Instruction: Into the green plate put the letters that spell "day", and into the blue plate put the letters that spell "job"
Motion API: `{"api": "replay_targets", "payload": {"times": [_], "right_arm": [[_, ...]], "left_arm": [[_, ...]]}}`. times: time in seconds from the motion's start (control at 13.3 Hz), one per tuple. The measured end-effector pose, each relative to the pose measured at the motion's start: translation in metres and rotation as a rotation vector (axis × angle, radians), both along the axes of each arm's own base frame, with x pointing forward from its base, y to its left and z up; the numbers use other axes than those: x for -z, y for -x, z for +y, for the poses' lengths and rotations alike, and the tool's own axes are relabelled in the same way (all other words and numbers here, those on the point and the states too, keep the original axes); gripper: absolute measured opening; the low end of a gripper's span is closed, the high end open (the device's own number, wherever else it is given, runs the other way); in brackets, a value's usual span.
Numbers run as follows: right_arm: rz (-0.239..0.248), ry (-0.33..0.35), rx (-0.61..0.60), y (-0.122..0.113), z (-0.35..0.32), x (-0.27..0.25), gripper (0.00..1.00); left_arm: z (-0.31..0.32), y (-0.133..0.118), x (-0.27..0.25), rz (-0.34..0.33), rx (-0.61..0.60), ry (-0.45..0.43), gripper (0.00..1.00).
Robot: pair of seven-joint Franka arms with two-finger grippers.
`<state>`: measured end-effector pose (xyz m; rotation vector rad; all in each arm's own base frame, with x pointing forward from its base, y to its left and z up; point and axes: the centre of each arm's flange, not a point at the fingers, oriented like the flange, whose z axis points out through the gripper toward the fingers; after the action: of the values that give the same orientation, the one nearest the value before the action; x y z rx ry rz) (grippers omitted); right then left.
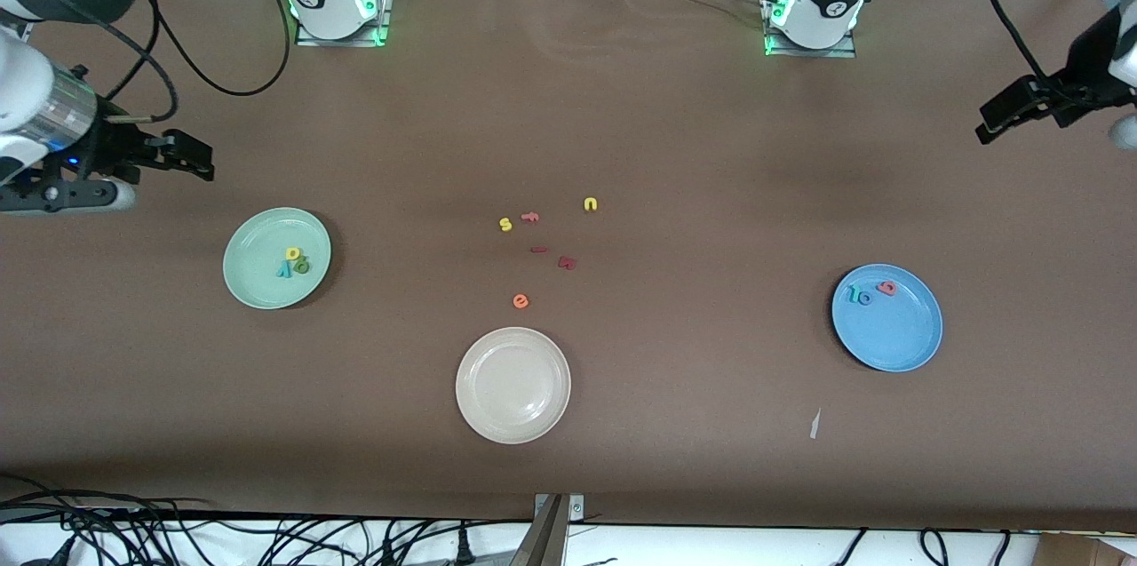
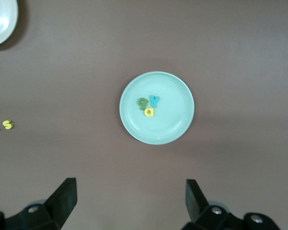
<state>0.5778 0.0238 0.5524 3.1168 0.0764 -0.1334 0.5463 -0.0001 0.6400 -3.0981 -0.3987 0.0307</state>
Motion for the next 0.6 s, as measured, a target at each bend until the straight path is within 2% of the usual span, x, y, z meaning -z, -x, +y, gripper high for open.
{"api": "replay_targets", "payload": {"times": [0.38, 0.6], "right_arm": [[0.001, -0.009, 0.044, 0.026, -0.026, -0.035, 1.00], [0.019, -0.010, 0.049, 0.029, -0.029, -0.032, 1.00]], "left_arm": [[0.017, -0.005, 0.003, 0.026, -0.014, 0.002, 1.00], [0.012, -0.004, 0.004, 0.036, 0.004, 0.002, 1.00]]}}
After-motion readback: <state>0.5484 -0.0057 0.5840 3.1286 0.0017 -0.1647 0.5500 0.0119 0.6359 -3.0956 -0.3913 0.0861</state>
